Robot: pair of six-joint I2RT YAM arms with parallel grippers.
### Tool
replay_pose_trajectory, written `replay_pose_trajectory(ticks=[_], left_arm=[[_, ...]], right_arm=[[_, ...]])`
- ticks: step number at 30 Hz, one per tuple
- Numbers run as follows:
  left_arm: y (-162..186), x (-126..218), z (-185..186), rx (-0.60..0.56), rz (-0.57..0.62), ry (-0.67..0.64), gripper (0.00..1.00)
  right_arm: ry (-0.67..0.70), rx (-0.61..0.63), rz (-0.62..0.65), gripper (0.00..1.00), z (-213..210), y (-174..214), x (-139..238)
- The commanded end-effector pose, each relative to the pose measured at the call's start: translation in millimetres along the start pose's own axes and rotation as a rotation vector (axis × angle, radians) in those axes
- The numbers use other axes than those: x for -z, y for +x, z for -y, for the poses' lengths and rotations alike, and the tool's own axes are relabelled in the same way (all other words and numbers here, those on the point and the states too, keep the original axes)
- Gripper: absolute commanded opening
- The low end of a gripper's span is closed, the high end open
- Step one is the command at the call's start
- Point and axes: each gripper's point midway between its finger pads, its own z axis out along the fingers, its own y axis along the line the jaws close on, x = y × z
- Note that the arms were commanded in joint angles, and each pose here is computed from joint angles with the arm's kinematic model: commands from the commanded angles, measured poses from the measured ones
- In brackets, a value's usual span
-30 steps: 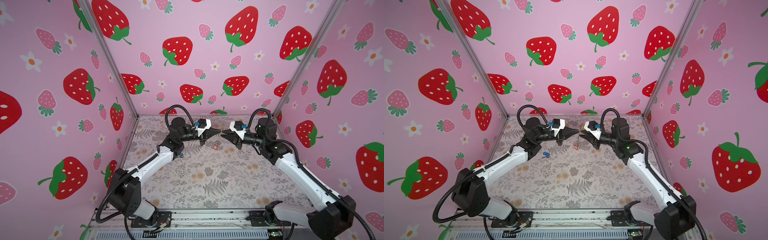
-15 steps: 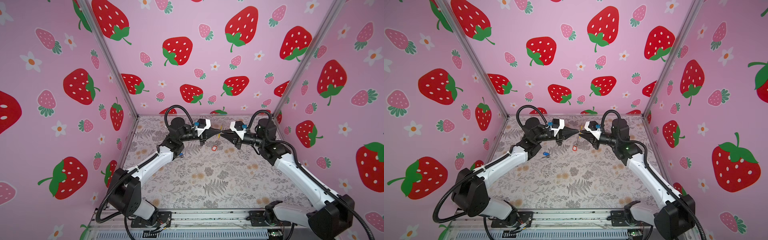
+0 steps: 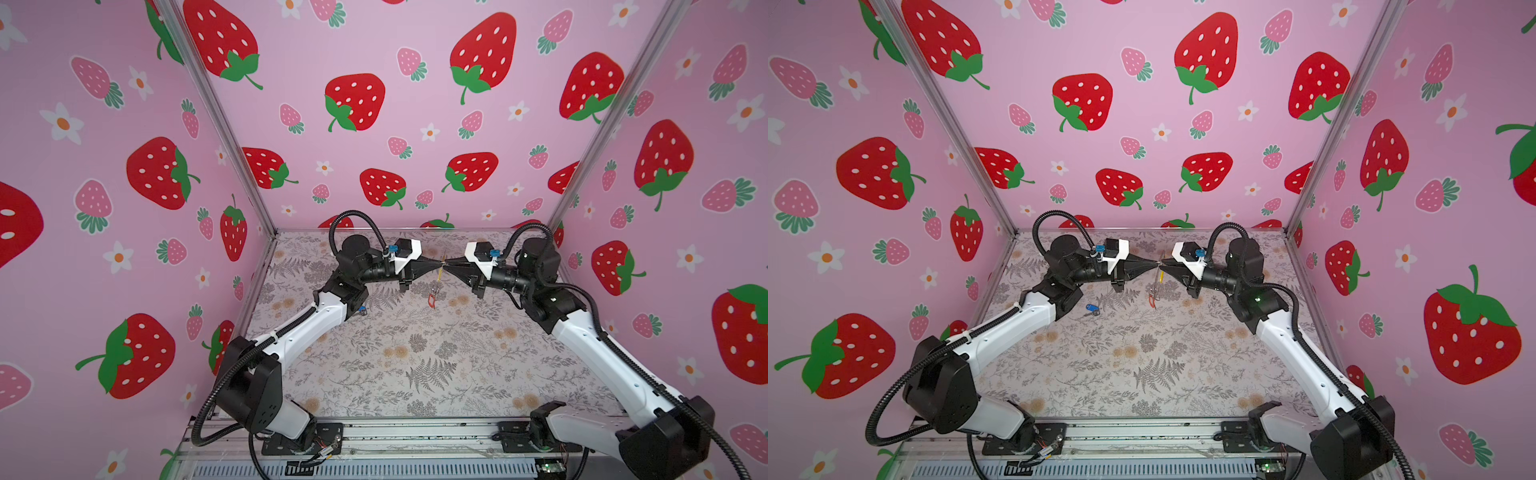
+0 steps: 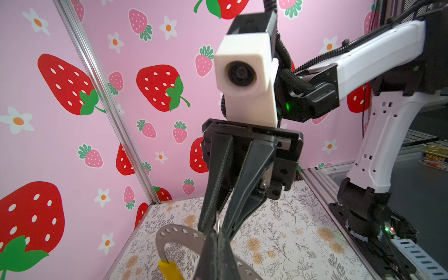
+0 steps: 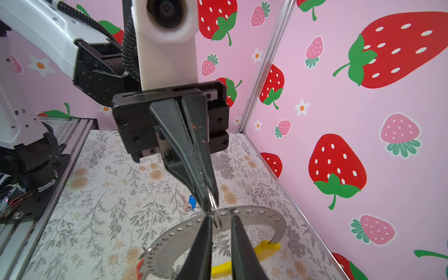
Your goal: Put the keys on the keyring
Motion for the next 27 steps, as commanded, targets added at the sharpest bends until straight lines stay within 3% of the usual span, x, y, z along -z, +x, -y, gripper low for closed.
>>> replay_pose_trajectory(ticks=[1, 15, 16, 18, 20, 27], left_arm=[[-3, 1, 2, -0.019, 0.014, 0.014, 0.0], [1, 0, -2, -0.025, -0.007, -0.007, 0.0], [3, 0, -3, -0.024, -0.012, -0.012, 0.02], [3, 0, -5, -0.029, -0.023, -0.029, 0.18], [5, 3, -11, -0.048, -0.042, -0.077, 0.26], [9, 8, -23, -0.188, -0.147, -0.241, 0.32]], right_arm=[[-0.031, 0.007, 0.023, 0.15, -6, -3, 2], [0.013, 0.047, 0.001, 0.0, -1, -1, 5], [0.02, 0.052, -0.002, 0.0, 1, -1, 5], [0.043, 0.06, -0.01, 0.0, 4, -1, 6], [0.074, 0.074, -0.026, 0.0, 8, 0, 7], [0.187, 0.184, -0.106, 0.0, 18, 13, 11]])
